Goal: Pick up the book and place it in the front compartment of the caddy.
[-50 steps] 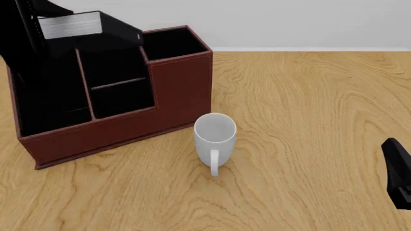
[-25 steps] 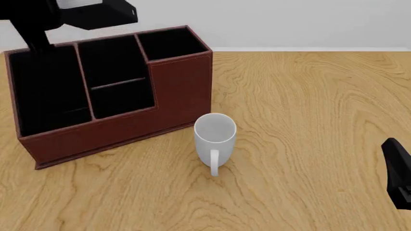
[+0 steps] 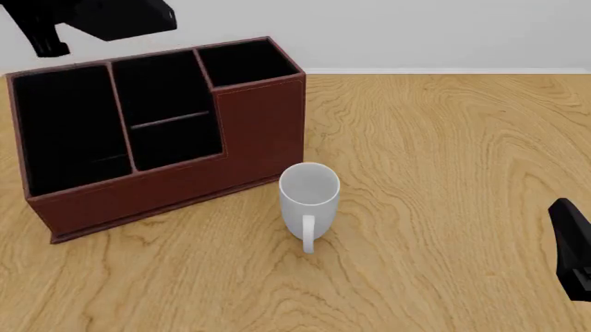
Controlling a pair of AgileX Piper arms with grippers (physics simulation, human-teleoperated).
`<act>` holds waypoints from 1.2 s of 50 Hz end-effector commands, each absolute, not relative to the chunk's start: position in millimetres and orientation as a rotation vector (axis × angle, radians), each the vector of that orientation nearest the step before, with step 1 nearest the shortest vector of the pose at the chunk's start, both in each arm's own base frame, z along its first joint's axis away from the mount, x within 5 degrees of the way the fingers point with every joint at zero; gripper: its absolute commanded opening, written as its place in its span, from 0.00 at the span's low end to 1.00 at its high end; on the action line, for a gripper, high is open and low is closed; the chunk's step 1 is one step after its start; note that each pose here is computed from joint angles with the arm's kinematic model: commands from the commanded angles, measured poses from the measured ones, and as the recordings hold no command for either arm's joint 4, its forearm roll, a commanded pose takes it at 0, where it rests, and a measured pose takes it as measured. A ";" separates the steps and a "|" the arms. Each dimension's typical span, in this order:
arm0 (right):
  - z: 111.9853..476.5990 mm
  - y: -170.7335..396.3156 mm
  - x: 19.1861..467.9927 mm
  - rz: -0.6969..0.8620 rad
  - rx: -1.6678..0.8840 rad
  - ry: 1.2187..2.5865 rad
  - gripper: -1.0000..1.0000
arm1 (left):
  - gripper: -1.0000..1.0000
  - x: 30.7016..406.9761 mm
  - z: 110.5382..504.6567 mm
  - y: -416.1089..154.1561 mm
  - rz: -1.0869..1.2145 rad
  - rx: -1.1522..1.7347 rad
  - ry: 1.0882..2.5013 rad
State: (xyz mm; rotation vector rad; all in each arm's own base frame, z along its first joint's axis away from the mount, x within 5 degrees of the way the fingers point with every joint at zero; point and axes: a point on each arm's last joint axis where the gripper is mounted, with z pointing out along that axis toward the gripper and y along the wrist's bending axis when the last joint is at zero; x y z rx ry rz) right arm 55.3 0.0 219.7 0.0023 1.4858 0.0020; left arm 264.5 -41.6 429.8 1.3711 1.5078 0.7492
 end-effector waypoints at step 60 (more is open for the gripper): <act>219.7 0.0 55.3 0.002 0.003 1.486 1.00 | 0.00 297.9 469.9 -31.2 0.622 1.397 1.777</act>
